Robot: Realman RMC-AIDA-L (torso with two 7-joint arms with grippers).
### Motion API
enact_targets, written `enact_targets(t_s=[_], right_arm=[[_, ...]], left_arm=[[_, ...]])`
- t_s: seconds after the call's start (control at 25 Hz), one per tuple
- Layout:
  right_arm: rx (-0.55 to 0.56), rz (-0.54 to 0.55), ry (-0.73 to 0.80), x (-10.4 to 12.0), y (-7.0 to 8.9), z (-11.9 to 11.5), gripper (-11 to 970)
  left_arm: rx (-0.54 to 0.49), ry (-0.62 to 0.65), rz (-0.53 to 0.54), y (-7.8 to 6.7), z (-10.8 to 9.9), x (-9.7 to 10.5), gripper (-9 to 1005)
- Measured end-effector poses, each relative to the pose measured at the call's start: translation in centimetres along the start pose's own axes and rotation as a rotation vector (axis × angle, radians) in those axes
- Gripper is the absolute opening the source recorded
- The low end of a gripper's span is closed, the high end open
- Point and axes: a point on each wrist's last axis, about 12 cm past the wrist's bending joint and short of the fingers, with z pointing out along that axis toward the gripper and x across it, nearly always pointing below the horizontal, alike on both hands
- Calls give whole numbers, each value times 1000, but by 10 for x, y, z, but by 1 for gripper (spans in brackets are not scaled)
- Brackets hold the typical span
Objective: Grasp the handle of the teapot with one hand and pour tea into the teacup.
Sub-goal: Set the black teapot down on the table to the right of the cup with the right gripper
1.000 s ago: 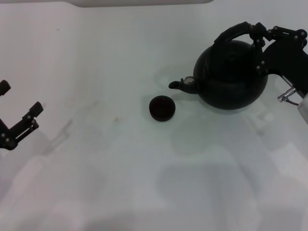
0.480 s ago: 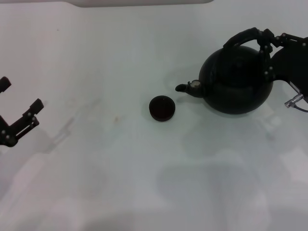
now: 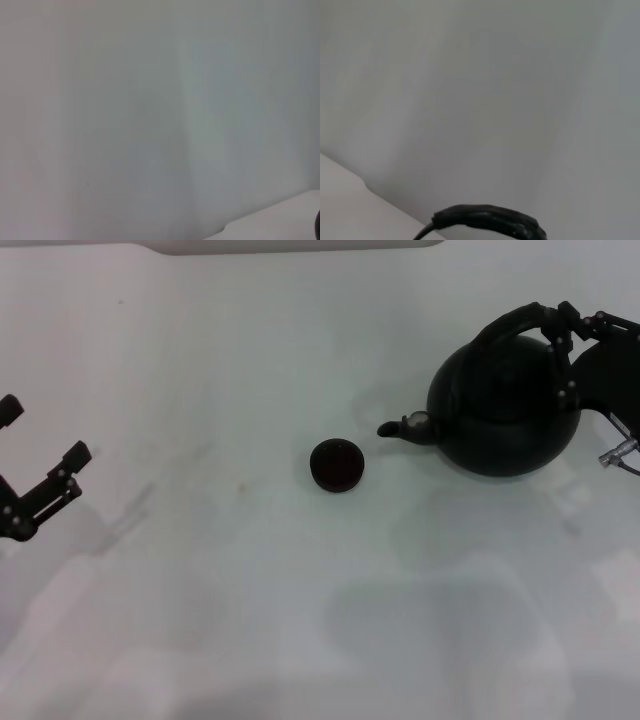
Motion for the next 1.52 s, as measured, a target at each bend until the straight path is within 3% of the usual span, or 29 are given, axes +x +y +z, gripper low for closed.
enact_targets(t_s=[0.72,0.92,1.36,1.52], right_arm=[[-13,34,43,12,0,0,152],[-13,48,51,14,0,0,266],[-4,57,52,16,1,-9,379],[7,66,42,17,2,-20,528]], left_arm=[[1,-10,5,1,1,-1,839],[-4,-12,9,2,1,-2,840],[-38,-17,26,8,-4,-5,840],[-41,-20,34,10,-4,-6,840]])
